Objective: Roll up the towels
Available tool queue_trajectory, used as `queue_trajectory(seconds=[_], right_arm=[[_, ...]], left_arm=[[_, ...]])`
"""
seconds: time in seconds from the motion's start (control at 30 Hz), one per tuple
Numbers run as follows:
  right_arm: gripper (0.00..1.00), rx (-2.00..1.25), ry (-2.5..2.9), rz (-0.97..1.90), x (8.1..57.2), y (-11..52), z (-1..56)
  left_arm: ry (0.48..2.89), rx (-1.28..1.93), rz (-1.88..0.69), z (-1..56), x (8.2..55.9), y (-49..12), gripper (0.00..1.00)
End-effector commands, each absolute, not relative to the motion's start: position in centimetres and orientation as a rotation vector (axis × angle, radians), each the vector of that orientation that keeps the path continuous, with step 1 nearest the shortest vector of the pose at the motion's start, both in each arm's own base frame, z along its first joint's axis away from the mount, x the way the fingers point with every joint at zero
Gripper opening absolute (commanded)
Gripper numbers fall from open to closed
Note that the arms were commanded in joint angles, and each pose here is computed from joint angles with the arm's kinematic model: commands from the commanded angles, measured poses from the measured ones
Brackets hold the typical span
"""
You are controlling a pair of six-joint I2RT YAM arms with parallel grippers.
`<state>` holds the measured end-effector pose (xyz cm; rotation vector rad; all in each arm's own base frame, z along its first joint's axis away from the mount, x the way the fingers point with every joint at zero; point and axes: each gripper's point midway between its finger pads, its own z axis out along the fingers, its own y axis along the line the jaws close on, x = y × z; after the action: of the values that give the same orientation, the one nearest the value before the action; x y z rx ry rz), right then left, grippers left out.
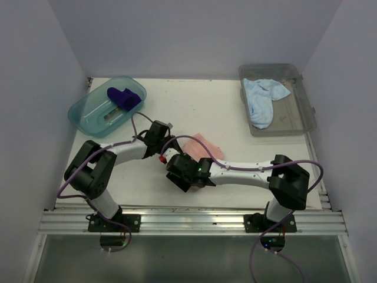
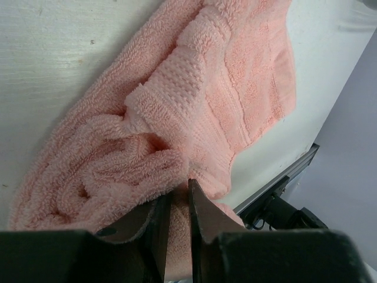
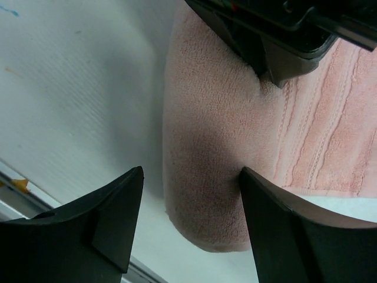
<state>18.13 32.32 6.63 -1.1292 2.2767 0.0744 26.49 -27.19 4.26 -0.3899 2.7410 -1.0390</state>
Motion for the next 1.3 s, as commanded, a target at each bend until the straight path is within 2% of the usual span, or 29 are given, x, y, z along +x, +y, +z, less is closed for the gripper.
queue_trajectory(seconds=[0.0, 0.07, 0.13, 0.17, 0.2, 0.23, 0.27, 0.37, 0.57, 0.63, 0.67, 0.93, 1.17, 1.27], right_arm=[[0.70, -1.129, 2.235, -0.025, 19.3, 31.5, 5.0], [0.67, -1.089, 2.235, -0.056, 19.7, 31.2, 4.1], [0.58, -1.060, 2.261, -0.110, 19.8, 30.2, 2.4], [0.45, -1.041, 2.269, -0.100, 19.7, 30.3, 2.0], [0.38, -1.039, 2.286, -0.100, 19.5, 30.0, 1.3], [0.31, -1.026, 2.295, -0.090, 19.6, 30.0, 1.2], [0.19, -1.007, 2.304, -0.059, 19.5, 30.2, 1.1], [0.09, -0.991, 2.316, 0.107, 18.8, 31.2, 1.5], [0.02, -0.919, 2.376, 0.438, 18.1, 31.6, 3.1], [0.02, -0.913, 2.404, 0.508, 17.9, 31.7, 3.2], [0.01, -0.908, 2.406, 0.533, 17.8, 31.8, 3.3], [0.00, -0.916, 2.469, 0.722, 16.5, 33.2, 3.5], [0.00, -0.921, 2.490, 0.704, 16.6, 33.2, 3.0], [0.00, -0.910, 2.490, 0.680, 16.6, 32.6, 3.0]], left_arm=[[2.876, -0.466, -0.794, -0.5, 24.5, -24.5, 0.23], [2.876, -0.467, -0.800, -0.3, 24.5, -24.5, 0.25], [2.880, -0.462, -0.804, -0.2, 24.3, -24.5, 0.29], [2.872, -0.457, -0.814, 0.2, 24.3, -24.5, 0.31], [2.869, -0.455, -0.818, 0.4, 24.3, -24.5, 0.34], [2.862, -0.457, -0.824, 0.6, 24.3, -24.5, 0.41], [2.855, -0.448, -0.854, 1.2, 24.2, -24.7, 0.43], [2.826, -0.433, -0.920, 2.5, 24.0, -25.0, 0.49], [2.745, -0.402, -1.045, 5.8, 23.8, -24.3, 0.58], [2.716, -0.439, -1.055, 6.1, 24.1, -23.0, 0.72], [2.692, -0.421, -1.065, 6.8, 24.3, -22.8, 0.76], [2.620, -0.351, -1.136, 9.5, 24.1, -22.5, 0.99], [2.556, -0.396, -1.068, 10.6, 24.9, -21.4, 0.99], [2.541, -0.456, -1.035, 10.2, 25.6, -20.8, 0.94]])
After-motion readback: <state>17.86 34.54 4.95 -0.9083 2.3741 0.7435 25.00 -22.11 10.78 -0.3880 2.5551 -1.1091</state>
